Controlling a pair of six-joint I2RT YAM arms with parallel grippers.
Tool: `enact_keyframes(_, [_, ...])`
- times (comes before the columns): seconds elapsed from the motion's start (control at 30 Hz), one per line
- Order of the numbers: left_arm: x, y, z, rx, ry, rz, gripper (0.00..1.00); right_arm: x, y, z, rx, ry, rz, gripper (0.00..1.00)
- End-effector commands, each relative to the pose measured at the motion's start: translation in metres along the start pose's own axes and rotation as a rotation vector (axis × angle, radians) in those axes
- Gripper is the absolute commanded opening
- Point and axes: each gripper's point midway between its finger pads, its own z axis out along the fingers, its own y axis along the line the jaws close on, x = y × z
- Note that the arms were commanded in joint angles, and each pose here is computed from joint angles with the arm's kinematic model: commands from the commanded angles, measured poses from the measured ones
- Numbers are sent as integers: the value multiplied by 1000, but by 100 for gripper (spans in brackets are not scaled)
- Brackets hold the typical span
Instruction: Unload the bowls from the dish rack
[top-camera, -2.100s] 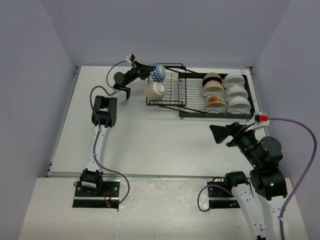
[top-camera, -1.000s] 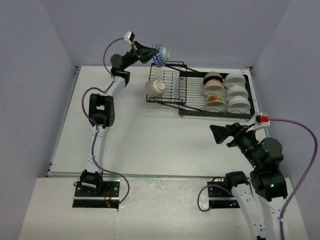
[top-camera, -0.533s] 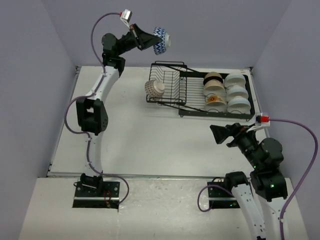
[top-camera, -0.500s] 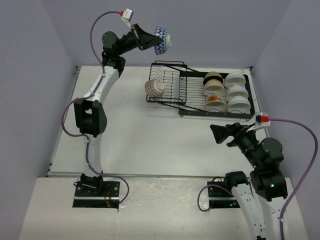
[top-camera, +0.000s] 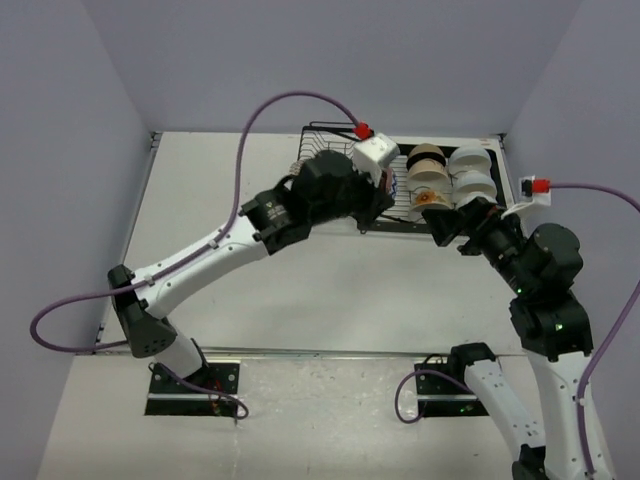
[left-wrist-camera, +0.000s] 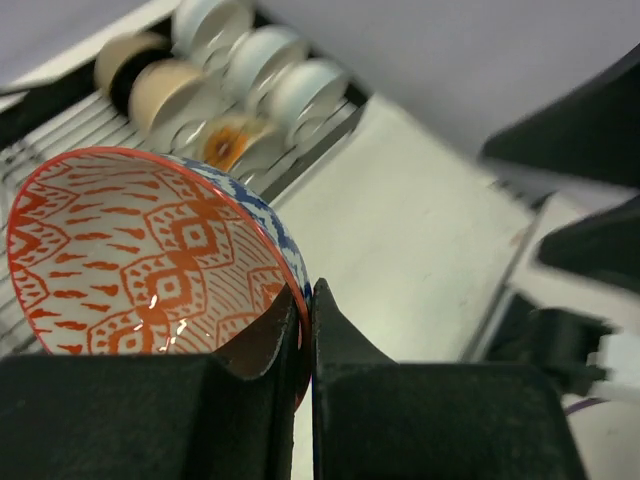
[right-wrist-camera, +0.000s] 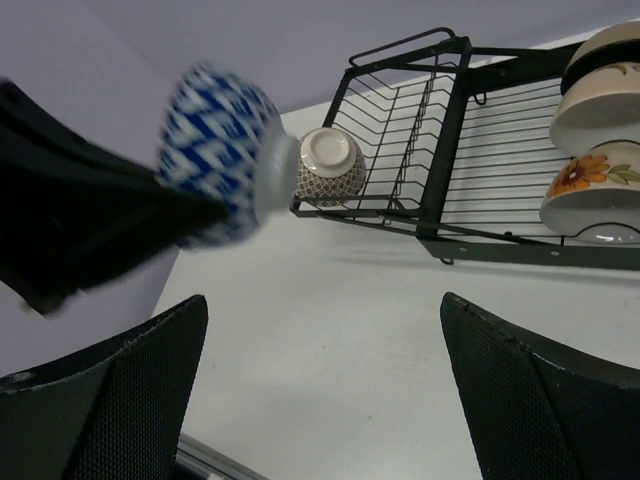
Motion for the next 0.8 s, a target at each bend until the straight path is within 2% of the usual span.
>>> enact_keyframes(0.0, [61, 62, -29, -479, 198, 263, 0, -20, 9, 3, 18, 1, -11, 98])
enact_keyframes(0.03, [81, 43, -32, -473, 251, 328, 0, -24, 9, 4, 26, -4, -13, 97])
enact_keyframes(0.13, [133, 33, -61, -517, 418, 518, 0, -15, -1, 11, 55, 31, -20, 93])
enact_keyframes(0.2, [153, 33, -82, -513, 480, 560, 0, -3, -8, 17, 68, 84, -27, 91])
enact_keyframes(0.27, [194, 25, -92, -420, 573, 612, 0, 19, -16, 28, 57, 189, -44, 83])
enact_keyframes(0.4, [247, -18, -95, -135, 669, 676, 0, 72, -23, 47, 2, 451, -37, 70])
enact_keyframes(0.47, [257, -29, -92, -66, 681, 689, 0, 86, -22, 50, -12, 501, -60, 69])
enact_keyframes(0.57, [269, -43, -87, 22, 705, 699, 0, 125, -21, 46, -10, 644, -128, 68])
enact_keyframes(0.67, [268, -57, -87, 100, 699, 689, 0, 166, -16, 40, -44, 780, -189, 66])
enact_keyframes(0.77, [258, -68, -88, 146, 659, 672, 0, 196, -13, 33, -67, 857, -230, 64])
